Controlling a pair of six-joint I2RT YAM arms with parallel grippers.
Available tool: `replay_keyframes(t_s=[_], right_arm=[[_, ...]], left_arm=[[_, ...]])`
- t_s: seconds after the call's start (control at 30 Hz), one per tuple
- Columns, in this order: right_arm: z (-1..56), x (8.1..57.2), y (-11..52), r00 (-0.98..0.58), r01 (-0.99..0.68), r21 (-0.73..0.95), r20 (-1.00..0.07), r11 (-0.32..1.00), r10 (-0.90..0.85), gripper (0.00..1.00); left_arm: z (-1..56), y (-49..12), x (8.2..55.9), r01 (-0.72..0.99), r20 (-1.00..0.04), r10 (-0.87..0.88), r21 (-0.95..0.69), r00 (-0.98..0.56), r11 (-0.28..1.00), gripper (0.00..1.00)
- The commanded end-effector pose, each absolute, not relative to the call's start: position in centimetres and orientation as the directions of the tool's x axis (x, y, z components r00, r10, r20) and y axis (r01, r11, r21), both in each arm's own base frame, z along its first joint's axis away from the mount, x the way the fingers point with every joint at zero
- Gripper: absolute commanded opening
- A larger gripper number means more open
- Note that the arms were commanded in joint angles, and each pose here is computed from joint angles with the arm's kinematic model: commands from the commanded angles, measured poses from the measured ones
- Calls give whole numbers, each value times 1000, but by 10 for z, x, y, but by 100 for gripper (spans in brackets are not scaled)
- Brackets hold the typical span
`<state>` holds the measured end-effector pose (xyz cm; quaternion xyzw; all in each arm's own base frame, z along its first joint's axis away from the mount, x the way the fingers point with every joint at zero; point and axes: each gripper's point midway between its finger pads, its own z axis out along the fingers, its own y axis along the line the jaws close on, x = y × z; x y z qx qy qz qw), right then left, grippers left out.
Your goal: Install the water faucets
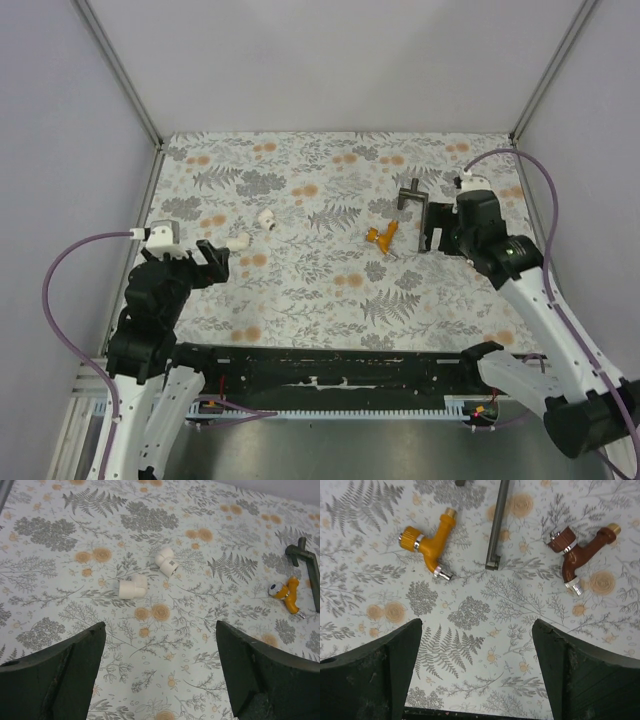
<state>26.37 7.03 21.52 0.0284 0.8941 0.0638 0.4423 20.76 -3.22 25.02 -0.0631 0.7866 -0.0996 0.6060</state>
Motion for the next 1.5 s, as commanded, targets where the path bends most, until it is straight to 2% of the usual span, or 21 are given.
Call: replay_keyframes(t_s=[0.0,0.13,0.3,0.47,0.53,0.67,0.9,1.1,1.27,1.47], right_arm=[[196,271,66,-710,102,101,-689,990,143,98],[169,284,36,-760,271,-38,-621,962,189,98],[143,301,3,-749,441,-59,-575,896,330,98],[123,320,-28,-723,534,-91,-564,840,399,89],[111,327,-34,-726,547,-88,-544,832,420,82],[90,343,-38,-743,534,-71,-514,843,428,75],[58,354,-50,-756,537,-49,-471,842,454,71],[44,356,-51,-763,523,-27,-460,852,454,72],[32,357,-44,-791,486,26,-413,874,452,59],[24,350,-43,-795,489,26,-398,872,458,60]], left_arm=[[240,-51,210,89,-917,-244,-284,-316,955,95],[230,-63,211,146,-908,-226,-292,-354,945,95],[231,-65,208,167,-911,-224,-295,-347,941,95],[233,-66,206,177,-916,-221,-292,-334,940,95],[232,-67,206,183,-916,-218,-290,-336,939,95],[234,-67,205,186,-919,-216,-287,-330,940,96],[230,-69,206,191,-915,-208,-286,-344,939,96],[228,-71,208,195,-911,-201,-284,-361,939,96],[225,-72,209,194,-907,-195,-282,-373,940,96],[221,-72,211,192,-901,-190,-281,-390,940,96]])
